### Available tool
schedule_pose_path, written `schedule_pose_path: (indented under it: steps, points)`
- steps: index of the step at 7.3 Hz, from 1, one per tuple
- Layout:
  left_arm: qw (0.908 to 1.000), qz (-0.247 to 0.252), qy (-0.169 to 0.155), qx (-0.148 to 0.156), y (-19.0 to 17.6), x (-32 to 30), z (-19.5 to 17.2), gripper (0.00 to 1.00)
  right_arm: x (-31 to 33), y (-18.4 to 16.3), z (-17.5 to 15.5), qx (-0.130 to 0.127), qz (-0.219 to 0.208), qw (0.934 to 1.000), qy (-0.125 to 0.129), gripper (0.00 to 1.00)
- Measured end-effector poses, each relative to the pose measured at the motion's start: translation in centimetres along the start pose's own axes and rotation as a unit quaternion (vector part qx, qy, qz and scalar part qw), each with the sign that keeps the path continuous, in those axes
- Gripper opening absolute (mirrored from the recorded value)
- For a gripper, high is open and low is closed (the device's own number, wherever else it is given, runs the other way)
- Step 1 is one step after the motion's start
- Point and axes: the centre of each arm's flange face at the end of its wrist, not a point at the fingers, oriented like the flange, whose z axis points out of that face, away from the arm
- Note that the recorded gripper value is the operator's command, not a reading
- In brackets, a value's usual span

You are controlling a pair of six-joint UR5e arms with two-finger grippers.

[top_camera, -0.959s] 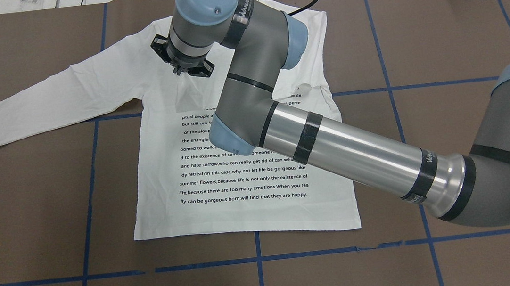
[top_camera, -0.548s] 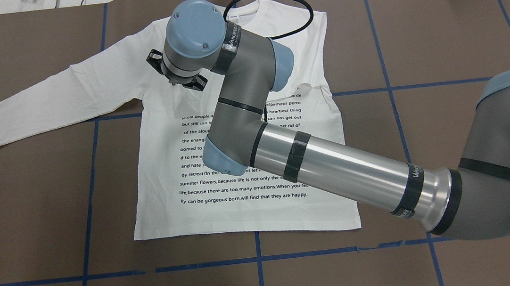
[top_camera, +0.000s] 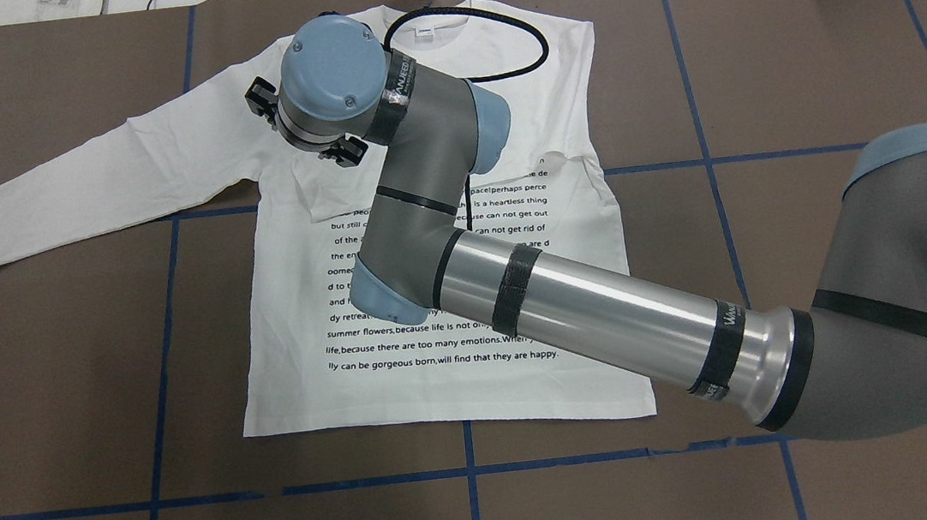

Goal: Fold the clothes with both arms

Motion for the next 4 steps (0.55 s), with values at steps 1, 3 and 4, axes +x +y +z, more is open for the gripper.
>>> schedule_pose_path:
  steps: [1,3,4]
  points:
    - [0.9999,-0.011,0.002,-0.003,0.2,-0.6,1.2,1.00,0.4,-1.9,-1.4,-0.011,0.010,0.9999,-0.007,0.98]
    - [0.9986,-0.046,0.006,-0.025,-0.5,-2.7,6.3,0.96,6.3,-8.2,-5.1,-0.055,0.026,0.9981,-0.006,0.98]
    - [0.9977,-0.058,0.007,-0.035,-0.9,-4.4,9.6,0.92,9.8,-11.3,-7.4,-0.068,0.032,0.9972,-0.005,0.98]
